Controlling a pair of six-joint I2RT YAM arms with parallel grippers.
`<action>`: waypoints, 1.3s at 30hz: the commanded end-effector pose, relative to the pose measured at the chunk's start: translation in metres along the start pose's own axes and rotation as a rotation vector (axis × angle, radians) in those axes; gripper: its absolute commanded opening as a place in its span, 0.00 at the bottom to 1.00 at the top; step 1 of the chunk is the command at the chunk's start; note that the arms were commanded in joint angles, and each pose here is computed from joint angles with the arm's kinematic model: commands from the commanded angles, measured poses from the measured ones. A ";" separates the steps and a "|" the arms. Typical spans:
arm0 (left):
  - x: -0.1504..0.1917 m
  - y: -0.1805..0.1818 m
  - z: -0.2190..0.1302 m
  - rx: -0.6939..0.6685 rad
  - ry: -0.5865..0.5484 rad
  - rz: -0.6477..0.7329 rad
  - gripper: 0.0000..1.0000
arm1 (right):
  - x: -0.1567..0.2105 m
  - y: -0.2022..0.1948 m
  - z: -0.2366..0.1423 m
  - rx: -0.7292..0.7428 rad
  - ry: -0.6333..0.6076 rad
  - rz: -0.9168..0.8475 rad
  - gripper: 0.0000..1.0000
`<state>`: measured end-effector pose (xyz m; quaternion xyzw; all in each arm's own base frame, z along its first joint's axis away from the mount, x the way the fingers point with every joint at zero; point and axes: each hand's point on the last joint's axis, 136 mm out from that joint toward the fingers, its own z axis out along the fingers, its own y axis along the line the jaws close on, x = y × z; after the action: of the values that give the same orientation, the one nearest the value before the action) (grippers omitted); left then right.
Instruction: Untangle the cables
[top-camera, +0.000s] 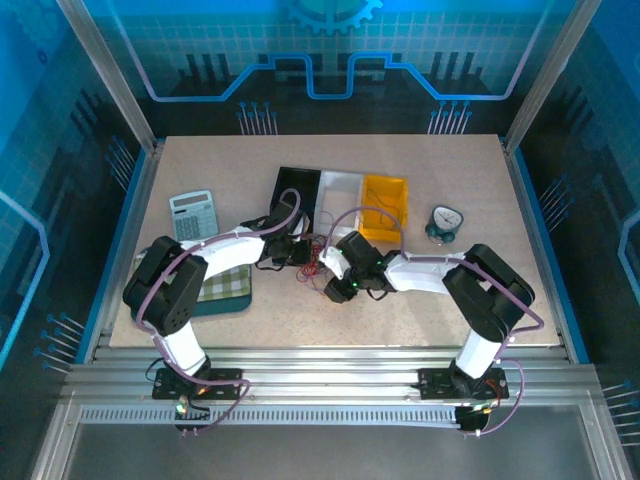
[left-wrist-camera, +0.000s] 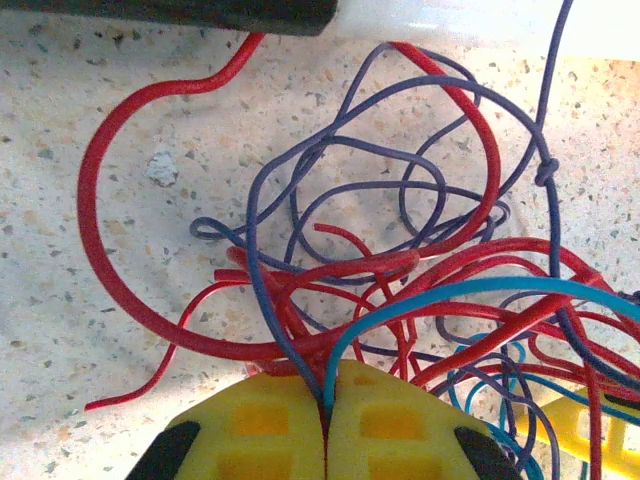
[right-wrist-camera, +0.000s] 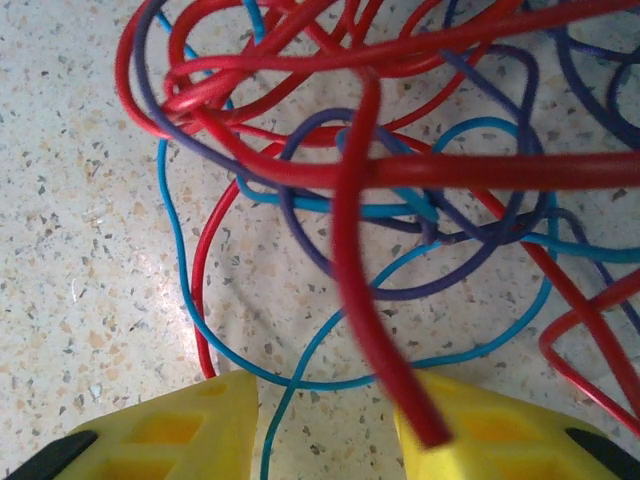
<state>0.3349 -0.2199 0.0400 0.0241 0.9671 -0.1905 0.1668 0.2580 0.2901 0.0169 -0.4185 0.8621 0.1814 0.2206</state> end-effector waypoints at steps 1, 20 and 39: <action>0.005 -0.007 -0.005 0.063 0.021 0.018 0.00 | 0.014 -0.006 0.004 0.026 0.049 0.032 0.40; 0.005 0.030 0.002 -0.031 -0.001 -0.103 0.29 | 0.046 -0.136 -0.073 0.456 -0.153 0.635 0.00; 0.015 0.052 0.013 -0.095 0.025 -0.147 0.31 | 0.162 -0.231 -0.191 0.741 -0.393 1.394 0.00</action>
<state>0.3401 -0.2001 0.0234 -0.0202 0.9669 -0.1944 0.1638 0.3232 -0.0056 0.0576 0.2771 0.8999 0.0876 0.3252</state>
